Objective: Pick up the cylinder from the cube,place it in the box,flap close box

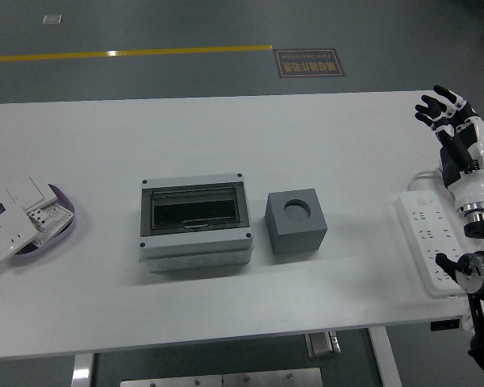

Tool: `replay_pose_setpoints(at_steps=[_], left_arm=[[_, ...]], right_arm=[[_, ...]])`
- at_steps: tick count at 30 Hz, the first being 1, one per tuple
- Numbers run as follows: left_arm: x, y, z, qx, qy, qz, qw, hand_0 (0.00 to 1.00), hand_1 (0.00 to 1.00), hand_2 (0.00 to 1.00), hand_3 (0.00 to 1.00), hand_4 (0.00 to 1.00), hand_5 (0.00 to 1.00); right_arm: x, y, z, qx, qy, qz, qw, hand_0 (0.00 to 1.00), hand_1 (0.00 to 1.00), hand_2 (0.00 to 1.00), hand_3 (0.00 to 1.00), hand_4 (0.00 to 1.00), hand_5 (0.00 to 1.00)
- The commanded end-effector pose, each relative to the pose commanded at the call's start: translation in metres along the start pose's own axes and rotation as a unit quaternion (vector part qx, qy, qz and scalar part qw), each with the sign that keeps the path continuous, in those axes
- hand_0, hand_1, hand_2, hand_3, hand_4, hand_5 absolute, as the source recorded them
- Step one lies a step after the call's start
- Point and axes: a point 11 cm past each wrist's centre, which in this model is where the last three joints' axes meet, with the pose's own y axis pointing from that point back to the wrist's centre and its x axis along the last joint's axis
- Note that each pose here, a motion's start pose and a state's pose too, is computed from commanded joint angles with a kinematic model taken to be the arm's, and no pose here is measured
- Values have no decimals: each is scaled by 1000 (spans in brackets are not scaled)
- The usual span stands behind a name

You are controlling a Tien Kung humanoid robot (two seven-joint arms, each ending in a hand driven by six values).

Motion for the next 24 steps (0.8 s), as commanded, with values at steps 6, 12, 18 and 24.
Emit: replay_pose_setpoints(at_steps=[6,12,18,24], left_arm=[[1,0,-2,2,0,1,1000,636,665,584,640,722,304],[3,0,-5,6,0,3,1000,635,665,585,641,723,303],[5,0,-7,9,0,5,1000,636,665,585,642,723,304],[1,0,-8,10,-1,2,1000,636,665,585,643,723,302]], right_arm=[[1,0,0,-2,5,-1,1000,766,691,699,735,882,443],[1,2,2,-6,7,-4,1000,768,692,699,736,883,486],[-2,5,8,-17,7,-8,1000,770,693,700,734,882,516],[-2,6,9,-18,11,-7,1000,772,695,701,733,884,530]])
